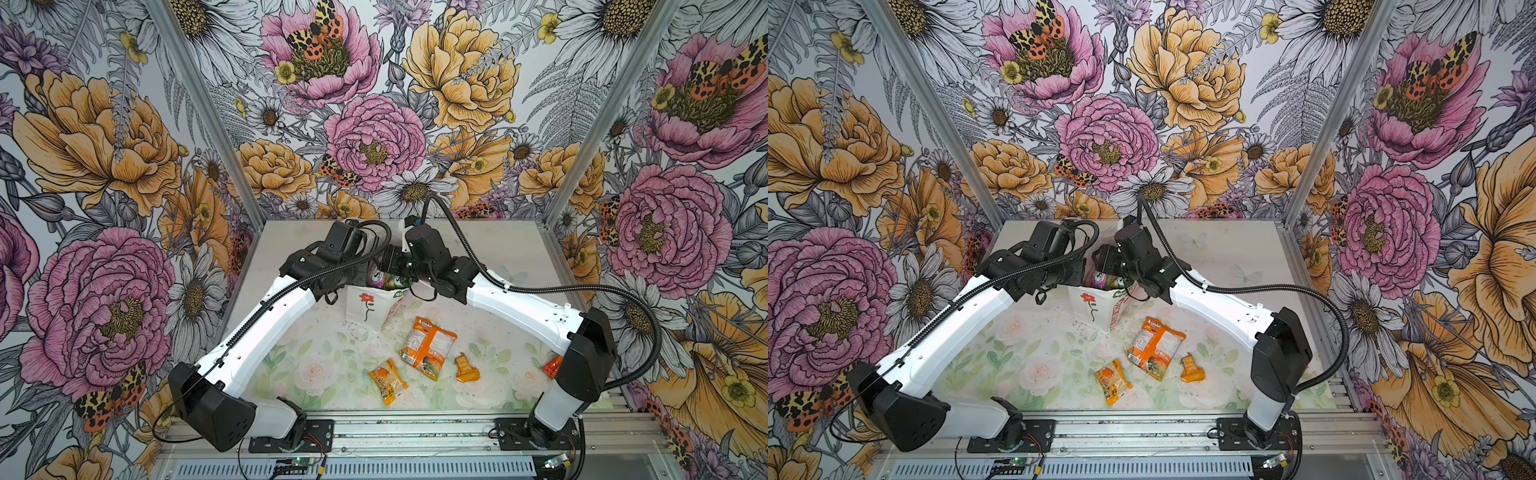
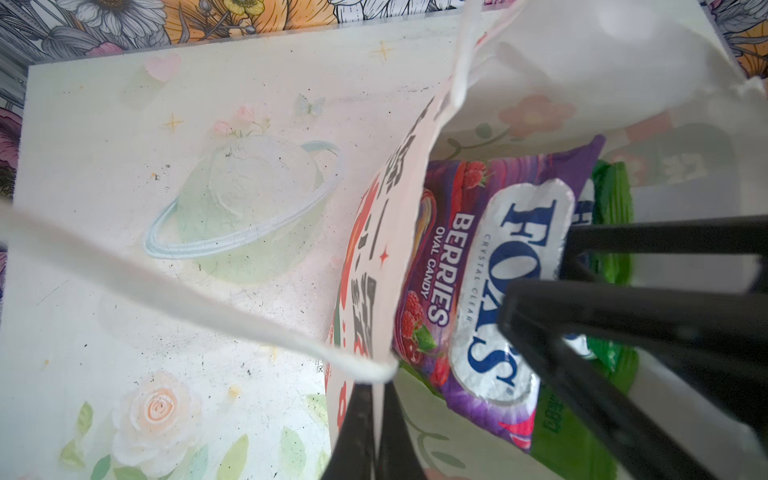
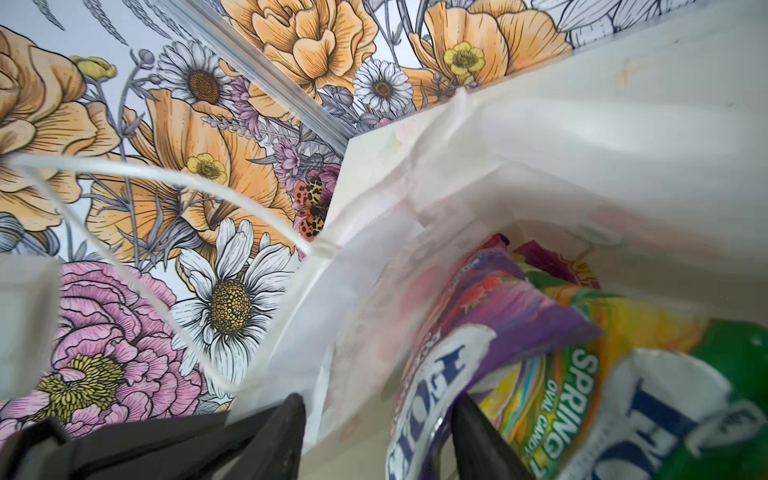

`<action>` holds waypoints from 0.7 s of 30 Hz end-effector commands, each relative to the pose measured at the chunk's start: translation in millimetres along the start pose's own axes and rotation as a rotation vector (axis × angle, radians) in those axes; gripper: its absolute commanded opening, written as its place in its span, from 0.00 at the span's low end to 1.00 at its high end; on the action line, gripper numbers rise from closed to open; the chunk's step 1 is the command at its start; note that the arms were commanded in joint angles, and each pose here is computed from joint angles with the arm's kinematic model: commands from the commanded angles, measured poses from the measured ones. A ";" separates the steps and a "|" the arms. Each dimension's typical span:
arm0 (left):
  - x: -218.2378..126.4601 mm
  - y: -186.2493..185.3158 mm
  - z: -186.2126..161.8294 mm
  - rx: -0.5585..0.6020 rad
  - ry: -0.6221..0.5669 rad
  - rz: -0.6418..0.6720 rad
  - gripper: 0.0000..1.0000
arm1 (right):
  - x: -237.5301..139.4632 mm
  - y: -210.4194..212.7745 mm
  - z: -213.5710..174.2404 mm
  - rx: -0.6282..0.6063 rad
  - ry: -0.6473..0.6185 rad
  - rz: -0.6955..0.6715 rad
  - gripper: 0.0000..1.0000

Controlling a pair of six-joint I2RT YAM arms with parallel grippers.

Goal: Place the snacks into the paper bag
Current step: 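Lower the Berries bag into the paper bag and open the right gripper, then withdraw the right gripper and move it down to the orange Fox's Fruits bag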

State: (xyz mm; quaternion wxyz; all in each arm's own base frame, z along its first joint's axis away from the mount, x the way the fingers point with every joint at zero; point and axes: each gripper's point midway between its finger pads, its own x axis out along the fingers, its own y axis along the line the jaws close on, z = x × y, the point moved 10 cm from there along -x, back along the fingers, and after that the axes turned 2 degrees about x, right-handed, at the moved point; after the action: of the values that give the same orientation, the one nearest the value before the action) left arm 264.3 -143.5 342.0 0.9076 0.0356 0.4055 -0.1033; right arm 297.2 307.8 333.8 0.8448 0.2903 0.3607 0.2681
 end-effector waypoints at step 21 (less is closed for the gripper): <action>-11.7 4.1 12.8 -0.009 -0.112 0.043 0.00 | -128.6 -58.9 -21.6 -0.292 -0.151 -0.203 0.62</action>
State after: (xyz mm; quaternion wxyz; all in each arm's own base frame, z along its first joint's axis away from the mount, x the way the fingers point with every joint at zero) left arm 264.9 -141.9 342.3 0.9099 0.0402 0.4023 -0.0929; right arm 224.0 200.4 357.6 0.9125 0.2000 0.2738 0.2288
